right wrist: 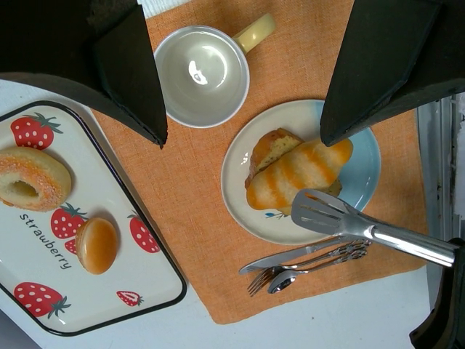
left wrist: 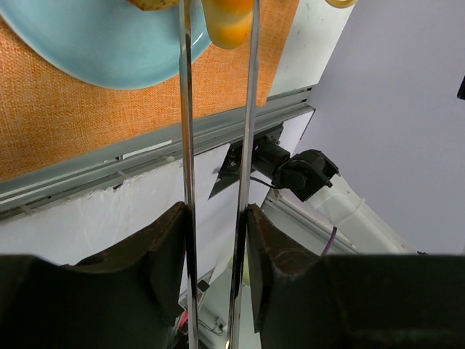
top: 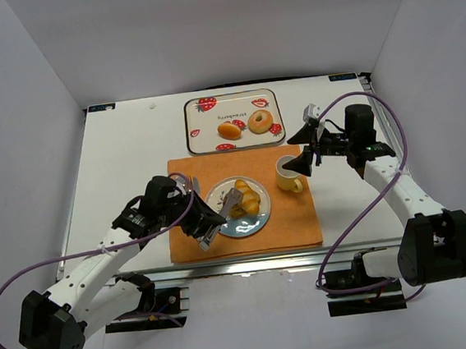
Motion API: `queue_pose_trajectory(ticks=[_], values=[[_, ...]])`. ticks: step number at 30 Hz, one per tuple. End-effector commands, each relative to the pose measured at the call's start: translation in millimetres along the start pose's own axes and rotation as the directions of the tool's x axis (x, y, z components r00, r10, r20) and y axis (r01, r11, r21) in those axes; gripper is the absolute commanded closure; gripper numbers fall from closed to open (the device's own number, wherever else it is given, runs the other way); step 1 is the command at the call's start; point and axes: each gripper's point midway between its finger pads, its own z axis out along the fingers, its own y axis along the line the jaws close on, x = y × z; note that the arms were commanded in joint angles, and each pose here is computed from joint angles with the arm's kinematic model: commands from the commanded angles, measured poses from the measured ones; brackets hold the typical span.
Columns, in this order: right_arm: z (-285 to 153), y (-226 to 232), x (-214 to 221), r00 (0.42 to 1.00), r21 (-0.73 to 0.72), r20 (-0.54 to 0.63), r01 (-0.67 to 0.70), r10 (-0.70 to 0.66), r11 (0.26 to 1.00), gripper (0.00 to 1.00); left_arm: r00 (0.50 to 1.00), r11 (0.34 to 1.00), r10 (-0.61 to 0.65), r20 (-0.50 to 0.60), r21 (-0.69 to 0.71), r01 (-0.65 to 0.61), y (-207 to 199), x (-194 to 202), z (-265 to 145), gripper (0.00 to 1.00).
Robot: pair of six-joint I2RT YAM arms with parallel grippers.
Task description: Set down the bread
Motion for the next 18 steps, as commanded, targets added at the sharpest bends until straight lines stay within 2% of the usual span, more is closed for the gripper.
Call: queue_pose_trajectory(ticks=[1,18], values=[[-2,-6,-13,0.999,0.002,0.018,0.035,-0.035,0.999,0.11,1.0,1.0,0.027,0.015,0.002,-0.027,-2,1,-6,0.53],[-3,-1,-11,0.999,-0.006,0.023,0.038,-0.038,0.999,0.11,0.997,0.999,0.022,0.078,-0.046,-0.019,-3,-4,-21,0.49]])
